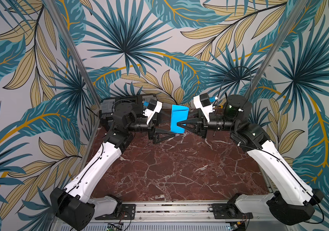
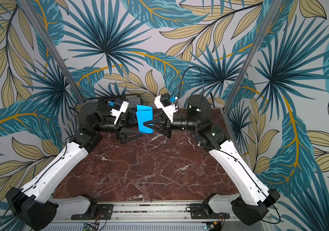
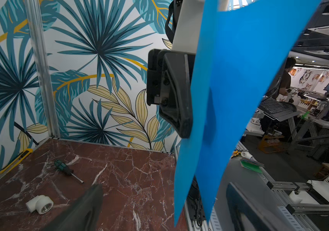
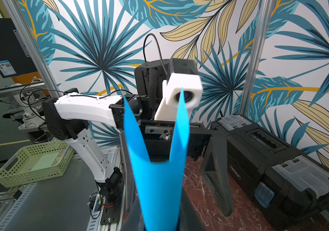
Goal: Fold the square paper along the opposite sides
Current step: Fold the paper.
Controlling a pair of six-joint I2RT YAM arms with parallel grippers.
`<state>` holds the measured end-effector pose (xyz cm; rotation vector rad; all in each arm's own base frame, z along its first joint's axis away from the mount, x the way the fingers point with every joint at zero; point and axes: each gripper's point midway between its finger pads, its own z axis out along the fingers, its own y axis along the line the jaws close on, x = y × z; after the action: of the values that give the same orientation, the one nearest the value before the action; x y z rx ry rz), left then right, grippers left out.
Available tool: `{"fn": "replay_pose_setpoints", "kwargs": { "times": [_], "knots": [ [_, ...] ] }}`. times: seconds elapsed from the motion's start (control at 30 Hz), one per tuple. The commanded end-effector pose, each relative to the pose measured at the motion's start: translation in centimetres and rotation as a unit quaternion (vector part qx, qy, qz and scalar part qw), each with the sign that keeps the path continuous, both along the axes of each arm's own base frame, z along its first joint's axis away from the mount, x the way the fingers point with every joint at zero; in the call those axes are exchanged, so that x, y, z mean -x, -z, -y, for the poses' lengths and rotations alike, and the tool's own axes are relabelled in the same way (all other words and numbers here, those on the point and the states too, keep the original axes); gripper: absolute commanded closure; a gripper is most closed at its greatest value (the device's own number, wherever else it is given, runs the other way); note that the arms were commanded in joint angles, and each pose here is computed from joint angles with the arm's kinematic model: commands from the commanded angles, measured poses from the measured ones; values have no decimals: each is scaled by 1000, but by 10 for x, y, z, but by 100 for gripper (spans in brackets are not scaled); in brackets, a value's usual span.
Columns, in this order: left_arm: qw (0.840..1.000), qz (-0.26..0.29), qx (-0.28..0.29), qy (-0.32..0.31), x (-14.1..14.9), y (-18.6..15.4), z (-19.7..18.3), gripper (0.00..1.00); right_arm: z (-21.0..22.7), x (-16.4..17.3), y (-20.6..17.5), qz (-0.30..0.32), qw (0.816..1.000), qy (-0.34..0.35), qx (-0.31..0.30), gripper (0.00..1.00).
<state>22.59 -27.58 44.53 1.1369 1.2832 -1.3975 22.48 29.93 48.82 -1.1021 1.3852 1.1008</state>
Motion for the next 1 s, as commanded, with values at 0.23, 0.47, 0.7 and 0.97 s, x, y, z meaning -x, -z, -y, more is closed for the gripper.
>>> {"fn": "replay_pose_setpoints", "kwargs": {
  "times": [0.23,0.47,0.7,0.97],
  "knots": [
    [997,67,27,-6,27,-34,-12,9,-6,-3,4,-8,1000,-12,3,77],
    [998,63,27,-15,22,-31,-9,19,-8,-4,6,-10,1000,-12,5,77],
    [997,64,28,-21,21,-33,-8,32,-9,-6,8,-13,1000,-12,6,77],
    [997,67,30,-26,21,-35,-9,47,-10,-6,9,-15,1000,-13,7,77]
  ]
}}
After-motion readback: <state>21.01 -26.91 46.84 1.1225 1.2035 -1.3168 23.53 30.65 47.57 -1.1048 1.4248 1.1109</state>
